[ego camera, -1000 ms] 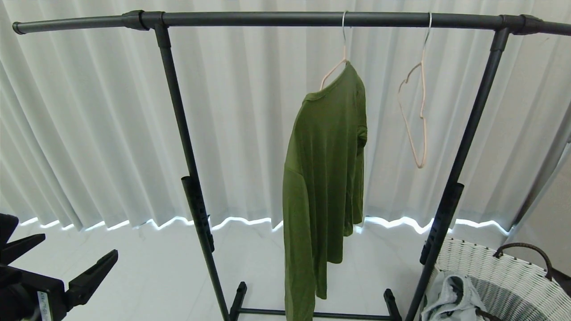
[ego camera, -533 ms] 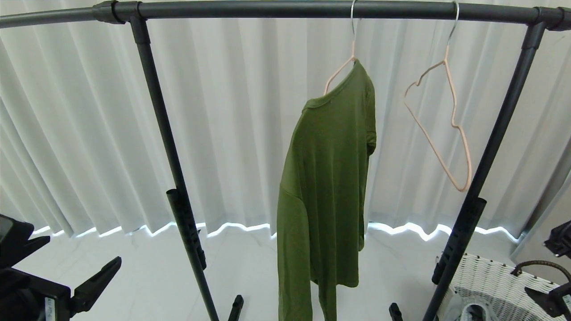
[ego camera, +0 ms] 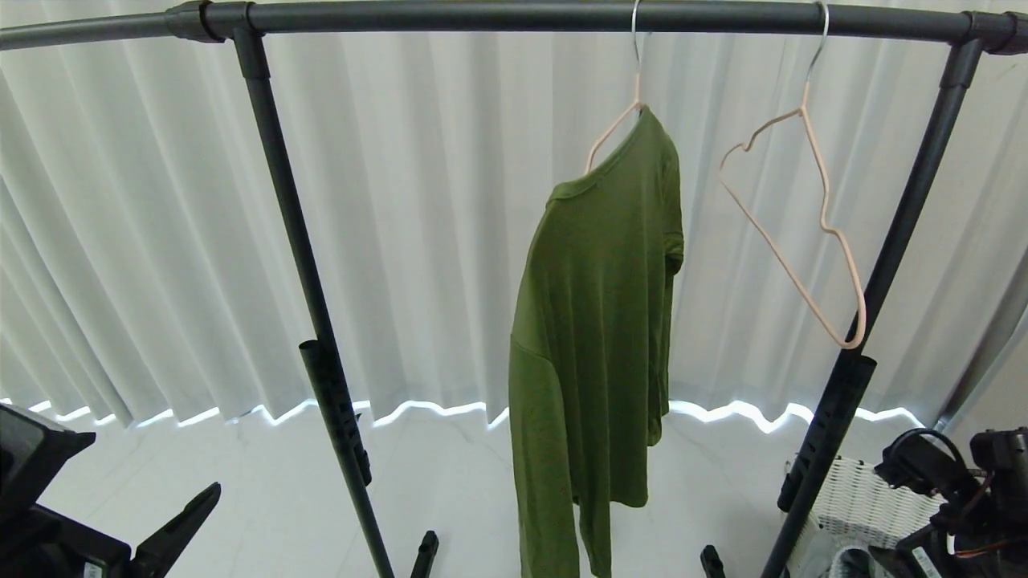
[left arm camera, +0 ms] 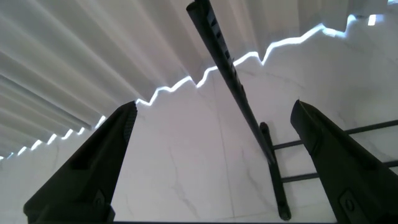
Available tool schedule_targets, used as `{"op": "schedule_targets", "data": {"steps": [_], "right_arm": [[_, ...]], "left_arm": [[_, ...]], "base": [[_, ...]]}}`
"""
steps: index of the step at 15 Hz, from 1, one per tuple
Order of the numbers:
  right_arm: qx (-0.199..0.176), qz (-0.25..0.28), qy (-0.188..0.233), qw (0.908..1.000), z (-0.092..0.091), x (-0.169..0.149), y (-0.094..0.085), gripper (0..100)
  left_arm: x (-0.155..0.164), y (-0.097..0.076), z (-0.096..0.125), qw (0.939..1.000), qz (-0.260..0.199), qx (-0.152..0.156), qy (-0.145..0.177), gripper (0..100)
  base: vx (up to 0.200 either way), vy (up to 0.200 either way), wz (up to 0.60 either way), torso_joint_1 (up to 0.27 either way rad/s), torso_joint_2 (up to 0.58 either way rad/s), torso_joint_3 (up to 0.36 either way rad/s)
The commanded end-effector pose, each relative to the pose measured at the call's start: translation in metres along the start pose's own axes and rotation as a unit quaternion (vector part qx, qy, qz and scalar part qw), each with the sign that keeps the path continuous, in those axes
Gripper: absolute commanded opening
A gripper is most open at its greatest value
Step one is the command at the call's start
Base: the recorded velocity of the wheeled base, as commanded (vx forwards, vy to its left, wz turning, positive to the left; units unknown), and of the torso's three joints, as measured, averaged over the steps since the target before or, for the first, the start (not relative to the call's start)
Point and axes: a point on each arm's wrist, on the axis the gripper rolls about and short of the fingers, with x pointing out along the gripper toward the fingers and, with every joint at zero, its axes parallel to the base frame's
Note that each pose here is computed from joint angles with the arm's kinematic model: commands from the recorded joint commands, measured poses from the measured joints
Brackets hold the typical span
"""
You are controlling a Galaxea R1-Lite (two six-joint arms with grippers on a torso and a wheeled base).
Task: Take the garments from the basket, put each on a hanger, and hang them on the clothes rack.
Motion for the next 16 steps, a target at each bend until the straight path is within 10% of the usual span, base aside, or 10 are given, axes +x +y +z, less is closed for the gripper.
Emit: {"op": "schedule_targets", "data": {"steps": [1,8,9,16], "right_arm": [[-0.016,0.034,0.068,0.9970,-0.022,0.028,0.016,100],[-0.011,0.022,0.055,0.9982,-0.008,0.049,0.013,100],[-0.011,0.016,0.044,0.9988,-0.006,0.049,0.012,0],[-0.016,-0.018,-0.006,0.9997,0.008,0.027,0.008,0]], "left_arm": [[-0.001,-0.001,-0.003,1.0000,-0.001,0.002,0.003,100],[-0.001,-0.002,-0.004,1.0000,-0.001,0.002,0.003,100],[-0.001,-0.002,-0.005,1.0000,-0.002,0.002,0.005,100],[-0.005,-0.005,-0.011,1.0000,-0.001,0.003,0.005,100]], "base": [[0.000,0.000,0.00,0.000,0.00,0.000],[0.000,0.000,0.00,0.000,0.00,0.000],[0.000,0.000,0.00,0.000,0.00,0.000],[0.000,0.000,0.00,0.000,0.00,0.000]]}}
